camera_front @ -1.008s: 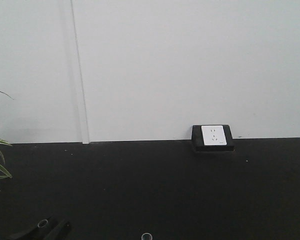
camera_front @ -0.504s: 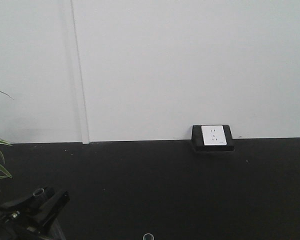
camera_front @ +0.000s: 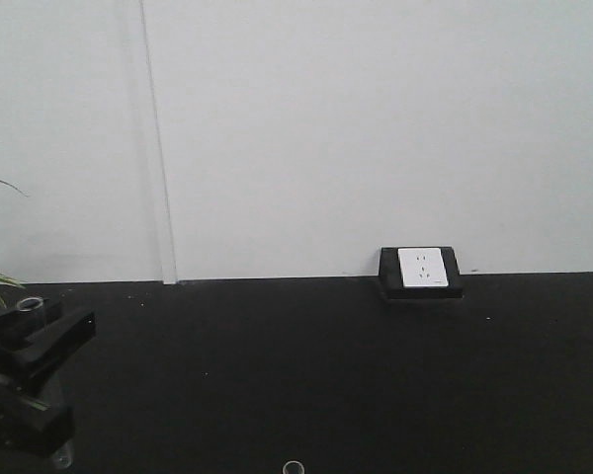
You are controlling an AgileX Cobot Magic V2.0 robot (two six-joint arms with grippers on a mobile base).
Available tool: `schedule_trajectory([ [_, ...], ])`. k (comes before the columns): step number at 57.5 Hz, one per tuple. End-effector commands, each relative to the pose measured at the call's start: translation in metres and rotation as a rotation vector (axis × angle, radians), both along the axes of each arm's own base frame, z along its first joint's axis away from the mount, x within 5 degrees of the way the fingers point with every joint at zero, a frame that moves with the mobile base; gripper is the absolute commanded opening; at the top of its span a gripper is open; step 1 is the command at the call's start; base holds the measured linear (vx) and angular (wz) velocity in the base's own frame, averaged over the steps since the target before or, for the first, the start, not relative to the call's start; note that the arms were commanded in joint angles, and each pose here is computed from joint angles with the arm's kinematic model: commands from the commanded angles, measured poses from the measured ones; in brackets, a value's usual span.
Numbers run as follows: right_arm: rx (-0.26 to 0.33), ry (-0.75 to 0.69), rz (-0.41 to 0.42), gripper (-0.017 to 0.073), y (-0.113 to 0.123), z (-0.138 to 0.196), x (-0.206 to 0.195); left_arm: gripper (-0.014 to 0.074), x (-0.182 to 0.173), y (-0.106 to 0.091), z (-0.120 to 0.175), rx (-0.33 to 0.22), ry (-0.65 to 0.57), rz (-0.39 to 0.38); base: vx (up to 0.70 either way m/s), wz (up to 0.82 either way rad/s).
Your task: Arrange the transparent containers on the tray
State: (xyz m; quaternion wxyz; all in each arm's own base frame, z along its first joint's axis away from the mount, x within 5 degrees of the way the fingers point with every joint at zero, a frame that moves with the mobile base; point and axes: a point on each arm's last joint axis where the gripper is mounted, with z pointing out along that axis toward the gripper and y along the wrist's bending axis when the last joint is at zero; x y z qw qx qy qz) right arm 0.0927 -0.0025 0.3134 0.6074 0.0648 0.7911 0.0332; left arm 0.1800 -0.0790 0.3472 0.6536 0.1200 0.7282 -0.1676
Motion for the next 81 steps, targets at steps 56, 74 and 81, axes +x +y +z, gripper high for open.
schedule_trajectory([
  [56, -0.107, 0.095, 0.751, 0.0474, 0.101, -0.052, 0.055, 0.0167, -0.093, 0.045, -0.002, 0.044, -0.099, 0.032, 0.00, 0.00],
  [74, -0.275, 0.166, 1.049, 0.0474, 0.146, -0.089, 0.056, 0.0167, -0.093, 0.044, 0.000, 0.035, -0.120, 0.029, 0.00, 0.00],
  [81, -0.283, 0.171, 1.040, 0.0474, 0.148, -0.089, 0.060, 0.0167, -0.093, 0.044, 0.000, 0.034, -0.119, 0.029, 0.00, 0.00],
])
